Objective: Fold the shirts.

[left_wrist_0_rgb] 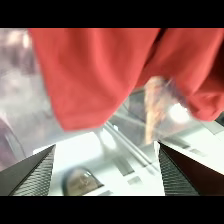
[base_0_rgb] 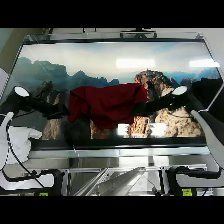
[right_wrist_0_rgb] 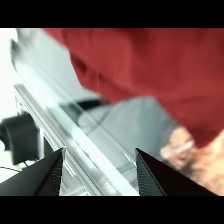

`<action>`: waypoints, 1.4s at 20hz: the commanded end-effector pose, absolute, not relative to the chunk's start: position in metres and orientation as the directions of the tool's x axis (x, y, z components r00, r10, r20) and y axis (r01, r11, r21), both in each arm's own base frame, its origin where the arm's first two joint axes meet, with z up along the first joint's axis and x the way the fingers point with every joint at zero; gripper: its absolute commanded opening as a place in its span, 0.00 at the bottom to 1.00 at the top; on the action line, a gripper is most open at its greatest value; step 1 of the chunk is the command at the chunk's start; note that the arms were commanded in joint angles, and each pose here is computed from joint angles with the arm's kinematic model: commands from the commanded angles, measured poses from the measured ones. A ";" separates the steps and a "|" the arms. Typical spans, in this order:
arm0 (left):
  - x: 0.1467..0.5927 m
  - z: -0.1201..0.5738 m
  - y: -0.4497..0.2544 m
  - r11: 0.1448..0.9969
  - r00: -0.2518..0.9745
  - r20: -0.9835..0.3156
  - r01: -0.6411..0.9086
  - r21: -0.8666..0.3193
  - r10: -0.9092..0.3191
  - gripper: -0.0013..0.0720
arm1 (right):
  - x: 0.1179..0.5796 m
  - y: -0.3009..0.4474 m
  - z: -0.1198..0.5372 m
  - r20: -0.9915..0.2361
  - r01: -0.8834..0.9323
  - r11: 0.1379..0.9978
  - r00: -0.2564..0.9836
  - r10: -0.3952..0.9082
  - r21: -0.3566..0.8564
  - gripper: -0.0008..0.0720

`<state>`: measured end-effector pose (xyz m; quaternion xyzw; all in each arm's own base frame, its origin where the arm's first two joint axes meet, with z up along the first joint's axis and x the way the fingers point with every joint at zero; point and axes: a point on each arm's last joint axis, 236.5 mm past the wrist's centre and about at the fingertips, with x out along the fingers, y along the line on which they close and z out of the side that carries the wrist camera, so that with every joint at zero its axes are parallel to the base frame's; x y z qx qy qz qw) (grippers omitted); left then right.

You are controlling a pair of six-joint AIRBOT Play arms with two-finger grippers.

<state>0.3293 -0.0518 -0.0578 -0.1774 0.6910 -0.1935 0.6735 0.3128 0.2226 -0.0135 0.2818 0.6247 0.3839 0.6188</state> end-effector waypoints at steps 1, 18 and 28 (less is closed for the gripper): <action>0.317 -0.085 -0.045 0.878 0.013 -0.878 -0.029 -0.479 -0.478 0.99 | 0.277 0.262 -0.063 -0.640 -0.069 0.636 -0.090 0.763 0.768 0.72; 0.355 -0.116 -0.067 0.859 0.118 -0.852 0.024 -0.511 -0.510 0.18 | 0.308 0.356 -0.085 -0.580 -0.005 0.586 0.131 0.804 0.810 0.07; 0.416 0.098 -0.068 0.812 0.417 -0.697 0.302 -0.499 -0.584 0.04 | 0.362 0.298 0.124 -0.283 -0.348 0.389 0.318 0.905 0.853 0.04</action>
